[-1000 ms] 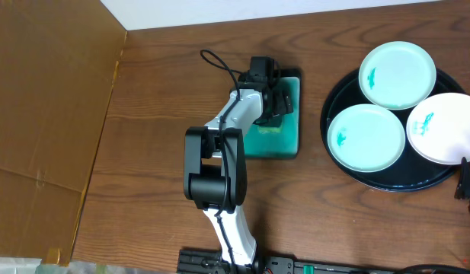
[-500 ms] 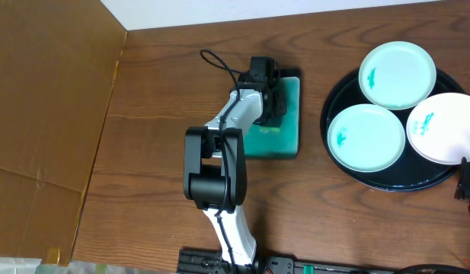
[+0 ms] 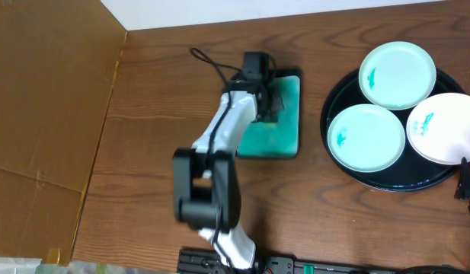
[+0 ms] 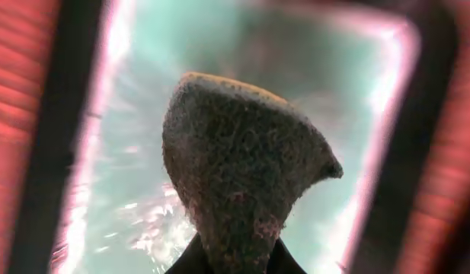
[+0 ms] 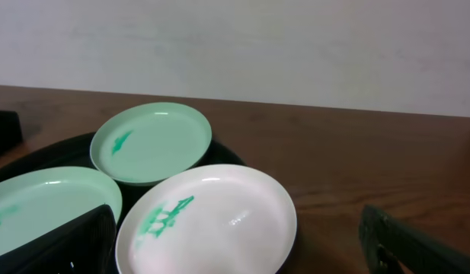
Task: Clean dirty plates on tray and stack at the side
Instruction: 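Carry the sponge with the left gripper onto the front light-green plate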
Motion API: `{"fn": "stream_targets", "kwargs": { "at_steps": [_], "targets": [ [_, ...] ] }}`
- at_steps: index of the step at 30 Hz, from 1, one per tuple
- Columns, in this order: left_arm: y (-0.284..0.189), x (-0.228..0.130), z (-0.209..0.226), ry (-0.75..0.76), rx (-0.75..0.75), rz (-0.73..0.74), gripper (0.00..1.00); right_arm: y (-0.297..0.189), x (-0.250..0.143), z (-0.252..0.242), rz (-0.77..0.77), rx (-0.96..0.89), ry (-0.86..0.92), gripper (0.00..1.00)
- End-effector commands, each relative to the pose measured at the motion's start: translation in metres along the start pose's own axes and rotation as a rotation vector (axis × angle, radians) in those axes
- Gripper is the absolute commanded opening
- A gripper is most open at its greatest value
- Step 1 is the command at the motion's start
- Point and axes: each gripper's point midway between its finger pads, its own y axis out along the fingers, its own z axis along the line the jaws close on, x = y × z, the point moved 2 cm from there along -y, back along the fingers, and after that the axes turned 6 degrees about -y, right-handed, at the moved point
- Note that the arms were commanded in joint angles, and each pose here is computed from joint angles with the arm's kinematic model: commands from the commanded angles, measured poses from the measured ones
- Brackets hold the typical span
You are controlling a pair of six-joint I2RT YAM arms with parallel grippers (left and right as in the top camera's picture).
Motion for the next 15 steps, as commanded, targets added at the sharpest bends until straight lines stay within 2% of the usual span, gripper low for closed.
{"fn": "stream_targets", "kwargs": {
  "at_steps": [1,6,12,15],
  "targets": [
    [-0.059,0.022,-0.004,-0.011,-0.052,-0.134,0.07,0.000,-0.001,0.001,0.001,0.001,-0.009,0.99],
    [-0.071,0.021,-0.003,-0.012,-0.057,-0.147,0.07,0.000,-0.001,0.001,0.001,0.001,-0.009,0.99],
    [0.005,-0.011,0.009,-0.003,0.011,-0.015,0.07,0.000,-0.001,0.001,0.001,0.001,-0.009,0.99],
    [-0.002,-0.010,0.007,0.022,0.011,0.011,0.07,0.000,-0.001,0.001,0.001,0.001,-0.009,0.99]
  ]
}}
